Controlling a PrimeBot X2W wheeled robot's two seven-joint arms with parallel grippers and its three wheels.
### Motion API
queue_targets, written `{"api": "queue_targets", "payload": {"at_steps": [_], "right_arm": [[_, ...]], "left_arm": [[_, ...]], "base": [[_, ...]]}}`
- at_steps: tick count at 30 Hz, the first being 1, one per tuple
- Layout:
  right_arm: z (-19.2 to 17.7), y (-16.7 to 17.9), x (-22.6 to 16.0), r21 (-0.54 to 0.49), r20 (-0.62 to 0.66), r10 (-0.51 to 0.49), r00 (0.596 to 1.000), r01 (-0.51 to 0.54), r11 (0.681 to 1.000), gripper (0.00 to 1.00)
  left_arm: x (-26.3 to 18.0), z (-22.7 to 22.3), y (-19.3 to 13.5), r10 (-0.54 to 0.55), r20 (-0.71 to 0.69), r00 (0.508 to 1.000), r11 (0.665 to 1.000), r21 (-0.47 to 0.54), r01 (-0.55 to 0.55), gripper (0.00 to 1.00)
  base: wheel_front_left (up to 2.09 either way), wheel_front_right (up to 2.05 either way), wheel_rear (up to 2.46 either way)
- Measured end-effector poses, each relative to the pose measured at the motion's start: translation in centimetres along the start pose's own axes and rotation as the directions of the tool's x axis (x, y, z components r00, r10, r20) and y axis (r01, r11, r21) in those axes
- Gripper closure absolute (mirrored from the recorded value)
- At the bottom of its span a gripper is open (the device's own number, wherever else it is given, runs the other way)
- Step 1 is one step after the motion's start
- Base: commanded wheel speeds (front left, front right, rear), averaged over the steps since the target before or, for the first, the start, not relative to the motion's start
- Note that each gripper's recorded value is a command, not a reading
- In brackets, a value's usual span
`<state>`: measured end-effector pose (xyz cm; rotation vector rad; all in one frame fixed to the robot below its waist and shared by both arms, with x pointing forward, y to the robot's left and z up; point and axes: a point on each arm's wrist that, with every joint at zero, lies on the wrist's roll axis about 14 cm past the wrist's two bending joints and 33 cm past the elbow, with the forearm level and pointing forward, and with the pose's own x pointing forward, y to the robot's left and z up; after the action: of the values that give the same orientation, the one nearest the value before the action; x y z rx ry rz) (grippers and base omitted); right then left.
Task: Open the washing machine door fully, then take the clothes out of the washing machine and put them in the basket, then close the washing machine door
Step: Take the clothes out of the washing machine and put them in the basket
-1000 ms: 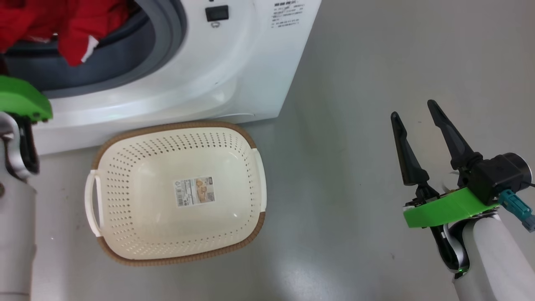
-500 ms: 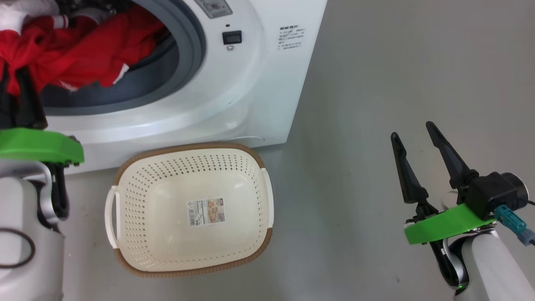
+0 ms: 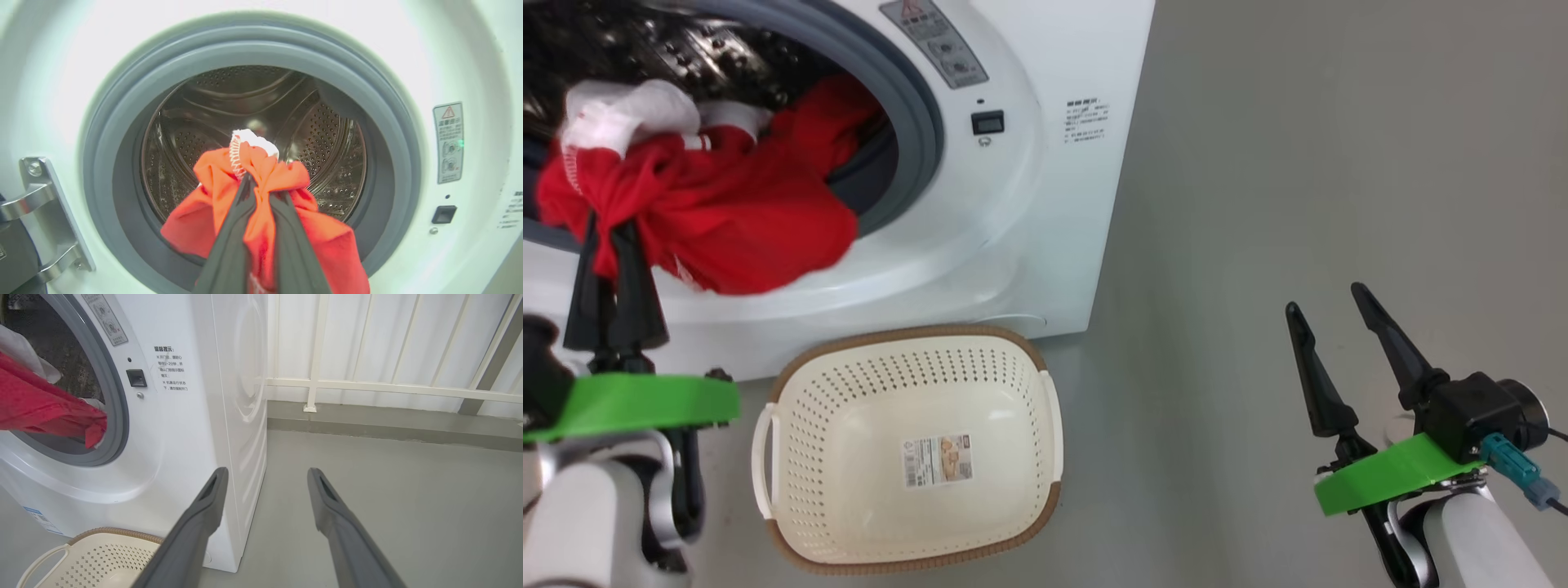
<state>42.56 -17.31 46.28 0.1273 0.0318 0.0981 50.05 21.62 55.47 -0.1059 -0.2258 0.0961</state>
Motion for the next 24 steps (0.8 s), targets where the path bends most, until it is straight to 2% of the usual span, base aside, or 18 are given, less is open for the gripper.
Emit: {"api": "queue_targets", "payload": {"at_steps": [6, 12, 18, 24], "right_arm": [[1.0, 0.2, -0.7, -0.005, 0.022, 0.004, 1.000, -0.004, 1.000, 0.00], [1.5, 0.5, -1.0, -0.010, 0.033, 0.015, 0.999, -0.015, 1.000, 0.00], [0.7, 0.7, -0.7, -0.005, 0.016, 0.021, 1.000, -0.021, 1.000, 0.00], [-0.5, 0.5, -0.2, -0.001, -0.015, 0.018, 1.000, -0.018, 1.000, 0.00]], "left_arm": [[-1.9, 2.9, -0.9, -0.017, 0.051, 0.999, 1.000, -0.017, 0.018, 1.00], [-3.9, 4.2, -2.0, -0.043, 0.041, 0.998, 0.998, -0.041, 0.044, 1.00], [-5.1, 1.1, -2.7, -0.059, -0.064, 0.996, 0.996, -0.072, 0.054, 1.00], [-6.1, -4.6, -3.1, -0.070, -0.227, 0.971, 0.992, -0.117, 0.044, 1.00]], "base": [[0.00, 0.00, 0.00], [0.00, 0.00, 0.00], [0.00, 0.00, 0.00], [0.00, 0.00, 0.00]]}}
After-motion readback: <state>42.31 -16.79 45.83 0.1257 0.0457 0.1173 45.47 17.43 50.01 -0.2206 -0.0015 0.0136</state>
